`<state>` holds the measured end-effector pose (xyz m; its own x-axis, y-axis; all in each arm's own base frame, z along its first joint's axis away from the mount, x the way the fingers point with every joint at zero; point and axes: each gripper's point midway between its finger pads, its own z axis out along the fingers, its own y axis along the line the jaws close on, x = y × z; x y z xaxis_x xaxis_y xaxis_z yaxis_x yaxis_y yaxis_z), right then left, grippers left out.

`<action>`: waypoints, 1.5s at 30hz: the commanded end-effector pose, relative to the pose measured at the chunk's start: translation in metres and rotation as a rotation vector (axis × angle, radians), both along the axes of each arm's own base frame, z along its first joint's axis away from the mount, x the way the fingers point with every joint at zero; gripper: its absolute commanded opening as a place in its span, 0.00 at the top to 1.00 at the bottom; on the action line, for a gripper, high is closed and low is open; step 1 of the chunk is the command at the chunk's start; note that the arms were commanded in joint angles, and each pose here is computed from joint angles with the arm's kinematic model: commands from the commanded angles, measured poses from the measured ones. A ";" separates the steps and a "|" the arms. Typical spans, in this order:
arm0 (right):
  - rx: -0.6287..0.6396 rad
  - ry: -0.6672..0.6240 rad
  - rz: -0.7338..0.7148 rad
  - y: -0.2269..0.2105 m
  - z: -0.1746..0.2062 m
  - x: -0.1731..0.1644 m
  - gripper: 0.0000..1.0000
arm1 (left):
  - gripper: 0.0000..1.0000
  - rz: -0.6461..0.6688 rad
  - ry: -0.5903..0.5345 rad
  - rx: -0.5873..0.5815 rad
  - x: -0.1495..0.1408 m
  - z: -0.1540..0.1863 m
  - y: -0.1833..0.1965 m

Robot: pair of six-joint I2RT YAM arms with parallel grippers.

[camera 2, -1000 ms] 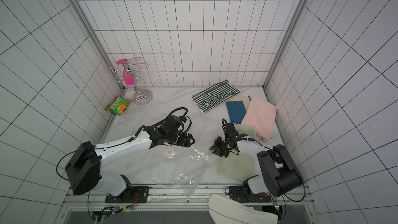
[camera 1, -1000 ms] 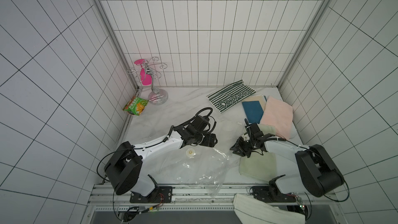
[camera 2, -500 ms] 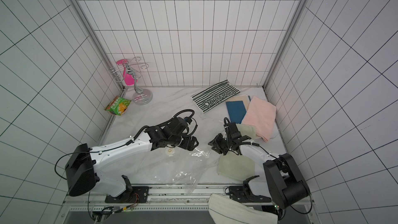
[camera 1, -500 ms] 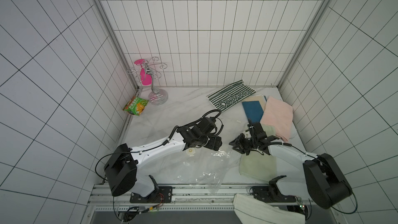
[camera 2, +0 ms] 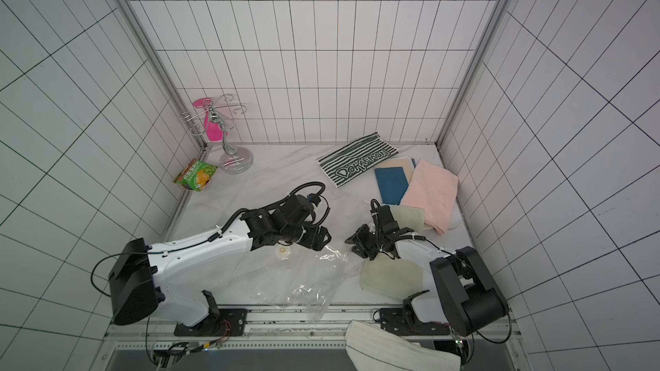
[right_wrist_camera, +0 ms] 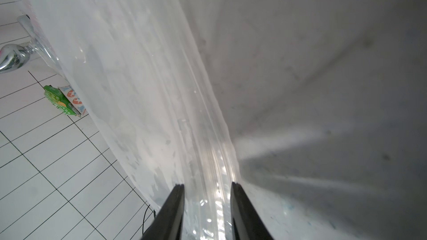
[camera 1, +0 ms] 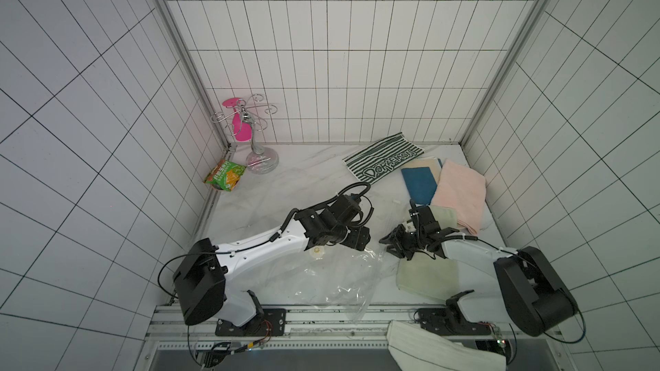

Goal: Place the folded towel into the vacuum bag
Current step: Open the vacuum bag at the center of the board.

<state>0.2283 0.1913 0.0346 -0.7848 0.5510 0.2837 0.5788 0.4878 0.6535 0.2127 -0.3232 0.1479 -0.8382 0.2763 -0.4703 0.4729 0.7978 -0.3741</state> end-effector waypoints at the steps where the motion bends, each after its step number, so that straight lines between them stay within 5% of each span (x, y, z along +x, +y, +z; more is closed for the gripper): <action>1: 0.086 0.000 -0.055 0.007 0.007 0.001 0.76 | 0.18 0.005 -0.020 0.005 0.002 0.008 0.001; 6: 0.153 -0.069 -0.068 0.010 0.057 0.005 1.00 | 0.17 -0.038 -0.035 0.034 -0.014 0.027 -0.003; 13: 0.239 -0.136 -0.120 0.010 0.119 0.005 1.00 | 0.07 -0.128 -0.064 0.070 -0.057 0.039 -0.033; 22: 0.426 -0.100 -0.311 0.014 0.158 0.021 1.00 | 0.09 -0.015 -0.198 0.232 -0.029 0.028 -0.032; 29: 0.478 -0.040 -0.373 0.020 0.162 0.019 1.00 | 0.02 0.086 -0.283 0.212 -0.008 0.042 -0.036; 36: 0.492 -0.034 -0.410 0.020 0.165 0.024 1.00 | 0.01 0.009 -0.289 0.010 -0.030 0.055 -0.062; 45: 0.506 -0.047 -0.414 0.018 0.176 0.021 1.00 | 0.21 0.112 -0.435 0.280 0.001 0.007 -0.028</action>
<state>0.2475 0.2090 0.1950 -0.6015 0.6247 0.4979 0.5977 -0.0615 0.7993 0.1980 -0.3646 0.1601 -0.6533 0.3593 -0.6664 0.5000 0.8657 -0.0234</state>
